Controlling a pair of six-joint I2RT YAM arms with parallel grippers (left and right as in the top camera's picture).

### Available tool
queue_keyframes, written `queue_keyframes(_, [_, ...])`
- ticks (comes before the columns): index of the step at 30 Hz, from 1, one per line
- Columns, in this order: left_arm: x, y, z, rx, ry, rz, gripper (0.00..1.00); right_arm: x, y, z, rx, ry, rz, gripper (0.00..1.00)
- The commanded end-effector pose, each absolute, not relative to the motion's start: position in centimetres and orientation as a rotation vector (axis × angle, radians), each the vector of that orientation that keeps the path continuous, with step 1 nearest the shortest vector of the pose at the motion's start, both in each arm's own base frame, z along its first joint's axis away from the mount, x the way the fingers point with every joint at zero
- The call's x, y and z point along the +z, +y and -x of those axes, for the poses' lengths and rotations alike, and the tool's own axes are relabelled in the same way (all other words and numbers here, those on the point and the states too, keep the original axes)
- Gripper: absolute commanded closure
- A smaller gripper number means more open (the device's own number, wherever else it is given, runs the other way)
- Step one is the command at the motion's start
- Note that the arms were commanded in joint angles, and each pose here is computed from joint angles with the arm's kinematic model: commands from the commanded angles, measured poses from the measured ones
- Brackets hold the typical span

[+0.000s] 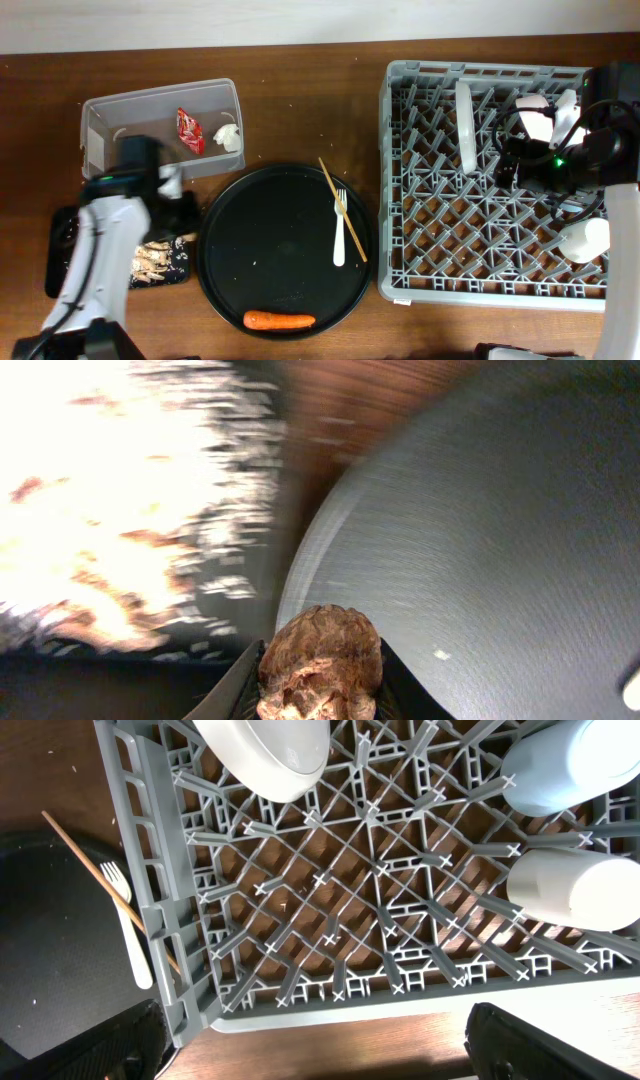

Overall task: Sort waste into correct bins and load items into the dishwasher rack
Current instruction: 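Carry the scrap left and drop it onto the small black tray, then reach left gripper to the carrot on the round tray and grasp it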

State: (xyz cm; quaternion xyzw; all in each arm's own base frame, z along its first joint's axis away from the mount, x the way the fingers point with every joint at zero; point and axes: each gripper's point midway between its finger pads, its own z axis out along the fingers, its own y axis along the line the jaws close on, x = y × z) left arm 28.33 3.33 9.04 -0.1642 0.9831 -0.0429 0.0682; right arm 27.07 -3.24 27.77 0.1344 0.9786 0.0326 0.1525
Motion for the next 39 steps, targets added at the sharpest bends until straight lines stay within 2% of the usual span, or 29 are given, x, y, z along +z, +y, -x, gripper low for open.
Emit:
queue_keyframes(1, [8.5, 8.0, -27.7, -0.115, 2.869, 0.872, 0.99, 27.5, -3.4, -27.1, 0.094, 2.817, -0.385, 0.02])
queue_keyframes(4, [7.4, 10.5, -27.0, -0.111, 2.813, 1.054, 0.99, 27.5, -3.4, -27.1, 0.094, 2.817, -0.385, 0.02])
queue_keyframes(8, [6.2, 11.7, -26.2, -0.111, 2.814, 1.137, 0.97, 27.5, -3.4, -27.1, 0.094, 2.817, -0.385, 0.02])
queue_keyframes(11, [5.4, 11.9, -26.1, -0.114, 2.832, 1.158, 0.86, 27.5, -3.4, -27.1, 0.094, 2.817, -0.385, 0.01])
queue_keyframes(13, [5.2, 11.9, -26.1, -0.116, 2.838, 1.161, 0.74, 27.5, -3.4, -27.1, 0.094, 2.817, -0.385, 0.02])
queue_keyframes(16, [5.2, 11.9, -26.1, -0.115, 2.838, 1.160, 0.45, 27.5, -3.4, -27.1, 0.094, 2.817, -0.385, 0.02])
queue_keyframes(18, [5.2, 11.9, -26.1, -0.115, 2.838, 1.160, 0.35, 27.5, -3.4, -27.1, 0.094, 2.817, -0.385, 0.02])
queue_keyframes(20, [5.2, 11.9, -26.1, -0.115, 2.839, 1.159, 0.32, 27.5, -3.4, -27.1, 0.094, 2.817, -0.385, 0.02])
queue_keyframes(24, [5.6, 11.2, -26.6, -0.181, 2.843, 1.115, 0.32, 27.5, -3.4, -27.1, 0.094, 2.817, -0.385, 0.02])
queue_keyframes(28, [8.0, 6.6, -28.9, -0.510, 2.831, 0.825, 0.32, 27.5, -3.4, -27.2, 0.093, 2.814, -0.385, 0.02])
queue_keyframes(31, [8.8, 3.8, -28.8, -0.544, 2.878, 0.648, 0.32, 27.4, -3.4, -27.3, 0.094, 2.818, -0.386, 0.02])
queue_keyframes(35, [9.1, -2.7, -28.8, -0.556, 2.958, 0.156, 0.30, 27.1, -3.4, -27.5, 0.095, 2.827, -0.387, 0.02])
queue_keyframes(37, [9.1, -6.8, -28.4, -0.553, 2.945, -0.245, 0.29, 27.1, -3.5, -27.5, 0.095, 2.829, -0.387, 0.02])
queue_keyframes(39, [8.9, -9.5, -27.5, -0.484, 2.914, -0.580, 0.23, 27.1, -3.4, -27.5, 0.095, 2.830, -0.387, 0.01])
